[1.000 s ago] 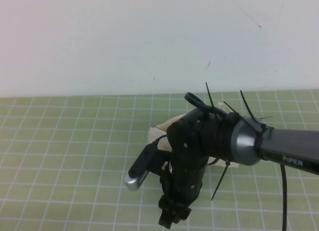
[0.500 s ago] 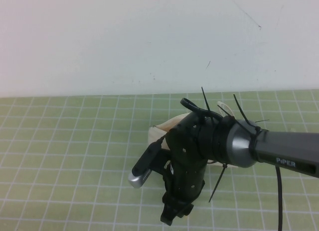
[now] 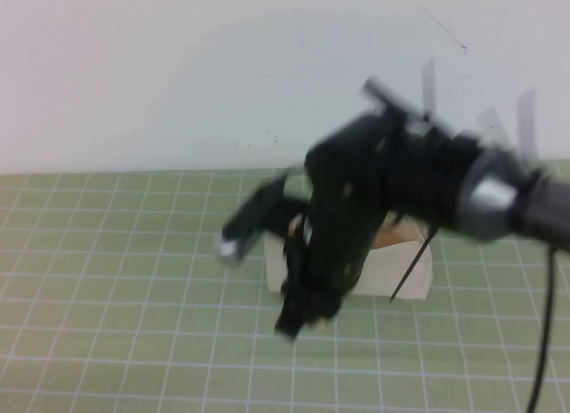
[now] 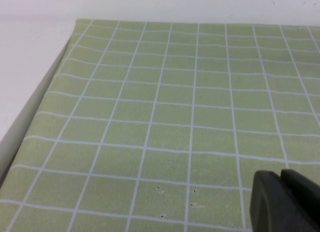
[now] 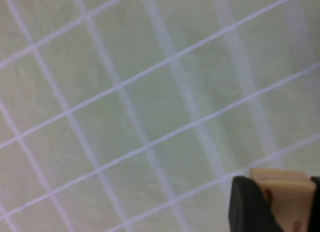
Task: Put eraser into pencil case
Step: Pick up the eraser from the table, then place the eraser on the pencil case
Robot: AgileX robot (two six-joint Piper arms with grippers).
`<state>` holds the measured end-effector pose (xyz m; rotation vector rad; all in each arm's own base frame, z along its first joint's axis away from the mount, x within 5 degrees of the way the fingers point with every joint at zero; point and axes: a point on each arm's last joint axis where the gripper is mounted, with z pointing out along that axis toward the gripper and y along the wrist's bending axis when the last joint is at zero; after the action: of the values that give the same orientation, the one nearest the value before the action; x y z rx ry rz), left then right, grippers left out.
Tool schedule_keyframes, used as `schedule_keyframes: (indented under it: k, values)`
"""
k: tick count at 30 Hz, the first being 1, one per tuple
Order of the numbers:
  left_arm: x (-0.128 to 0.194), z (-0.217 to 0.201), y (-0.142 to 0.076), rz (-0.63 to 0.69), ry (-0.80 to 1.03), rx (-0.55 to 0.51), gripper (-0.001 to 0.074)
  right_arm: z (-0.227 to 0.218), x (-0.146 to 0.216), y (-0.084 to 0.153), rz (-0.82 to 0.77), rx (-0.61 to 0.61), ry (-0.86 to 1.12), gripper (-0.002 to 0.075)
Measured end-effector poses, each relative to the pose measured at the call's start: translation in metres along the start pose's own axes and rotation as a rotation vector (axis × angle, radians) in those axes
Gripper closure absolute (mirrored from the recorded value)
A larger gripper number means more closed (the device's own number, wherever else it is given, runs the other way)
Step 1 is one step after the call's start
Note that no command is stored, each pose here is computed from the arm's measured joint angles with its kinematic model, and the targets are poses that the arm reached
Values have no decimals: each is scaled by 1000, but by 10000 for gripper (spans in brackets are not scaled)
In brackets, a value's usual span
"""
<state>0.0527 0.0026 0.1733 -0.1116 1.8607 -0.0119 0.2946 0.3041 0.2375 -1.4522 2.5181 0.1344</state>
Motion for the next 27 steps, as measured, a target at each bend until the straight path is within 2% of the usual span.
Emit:
schedule_keyframes:
  k: [3, 6, 12, 19, 27]
  values:
    - [0, 0, 0, 0, 0, 0, 736, -38, -5, -17, 9, 69, -75, 517]
    - [0, 0, 0, 0, 0, 0, 736, -55, -4, -43, 58, 112, -122, 517]
    - [0, 0, 0, 0, 0, 0, 736, -29, 1, -91, 156, 151, -144, 517]
    - [0, 0, 0, 0, 0, 0, 736, 3, -4, -103, 174, 151, -163, 517]
    - [0, 0, 0, 0, 0, 0, 736, 10, -8, -106, 200, 162, -209, 404]
